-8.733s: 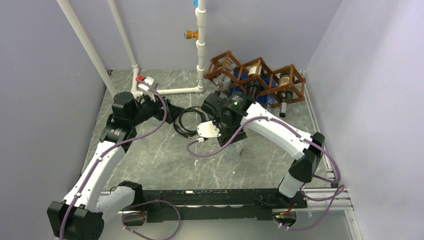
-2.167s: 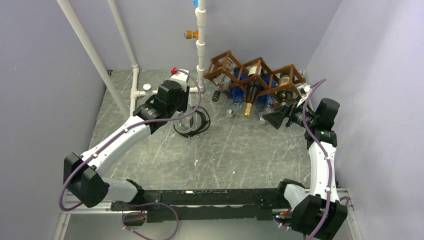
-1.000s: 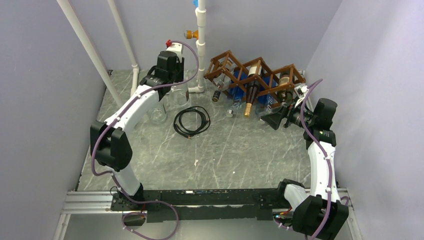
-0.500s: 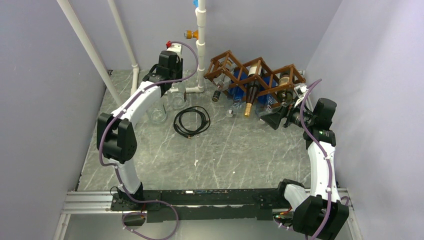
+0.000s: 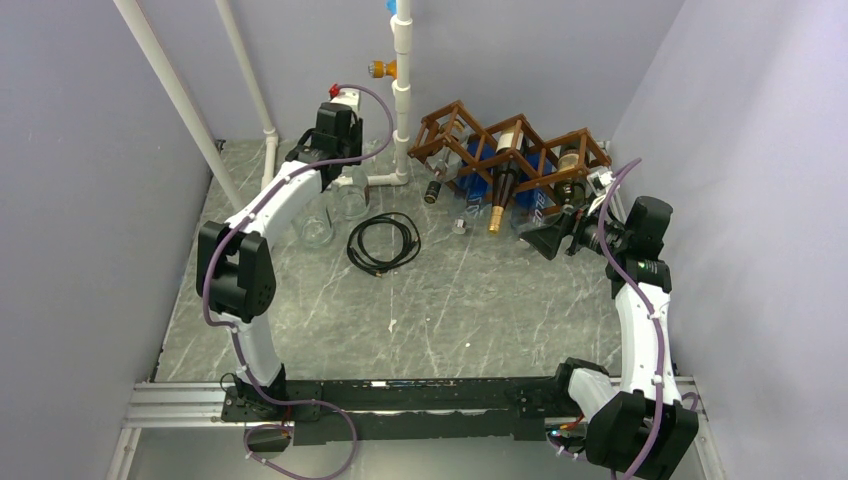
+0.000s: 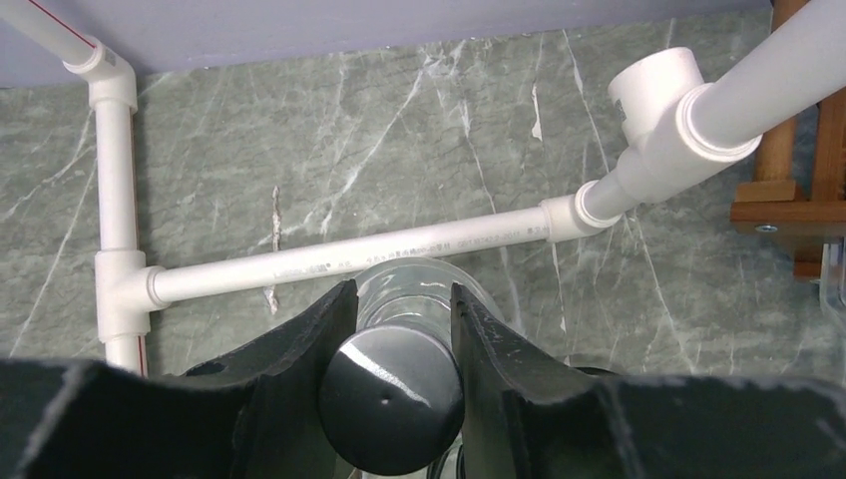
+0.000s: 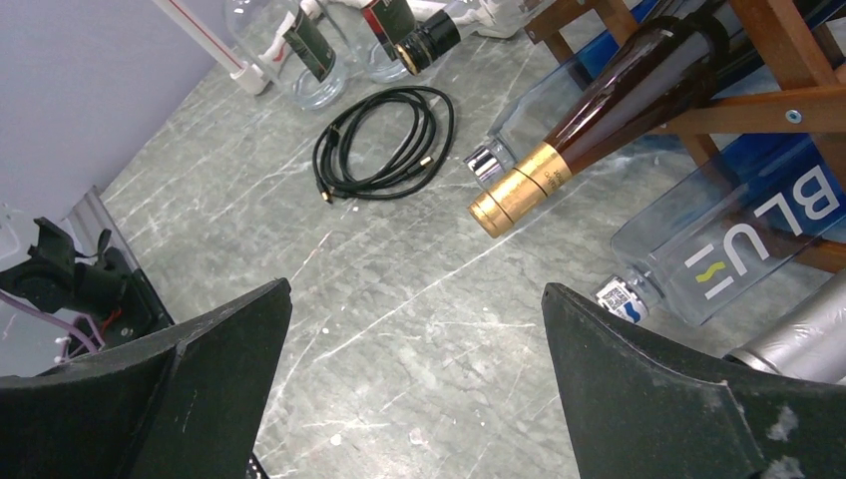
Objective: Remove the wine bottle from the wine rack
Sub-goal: Place the wine bottle at the center of the board.
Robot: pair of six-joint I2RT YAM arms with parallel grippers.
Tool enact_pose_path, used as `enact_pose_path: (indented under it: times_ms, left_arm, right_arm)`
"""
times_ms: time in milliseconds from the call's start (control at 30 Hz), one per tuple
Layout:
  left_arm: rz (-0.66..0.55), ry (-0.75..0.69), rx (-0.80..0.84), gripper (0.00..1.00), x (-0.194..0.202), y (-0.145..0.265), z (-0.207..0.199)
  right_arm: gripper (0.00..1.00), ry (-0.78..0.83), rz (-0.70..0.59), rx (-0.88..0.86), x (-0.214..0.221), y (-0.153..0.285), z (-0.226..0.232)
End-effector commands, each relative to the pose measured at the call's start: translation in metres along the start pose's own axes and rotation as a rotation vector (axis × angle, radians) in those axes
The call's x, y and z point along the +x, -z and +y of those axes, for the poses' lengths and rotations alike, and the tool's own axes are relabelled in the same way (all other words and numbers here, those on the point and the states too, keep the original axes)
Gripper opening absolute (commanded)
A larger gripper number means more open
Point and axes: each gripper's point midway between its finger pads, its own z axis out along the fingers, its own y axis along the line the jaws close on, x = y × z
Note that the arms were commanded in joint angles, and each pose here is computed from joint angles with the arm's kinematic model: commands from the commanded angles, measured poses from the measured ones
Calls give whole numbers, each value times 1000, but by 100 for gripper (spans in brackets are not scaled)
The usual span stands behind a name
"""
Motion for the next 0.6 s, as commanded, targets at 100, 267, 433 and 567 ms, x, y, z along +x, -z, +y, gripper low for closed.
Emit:
enact_pose_path:
  times_ms: [100,267,433,567]
  left_arm:
    - [-245,55,6,71,-87,32,5]
    - [-268,56,58,86,-101,50,0]
    - [-332,35,196,99,-121,84,-17]
    - [-368,33,317,100,-131,113,-32]
  right_arm:
    - [100,78,-20,13,-16,1,1]
    - [100,78,-15,15,-15,0,0]
    - [100,80,-8,7,-14,-1,1]
    - [100,86,2,-5,-12,-3,3]
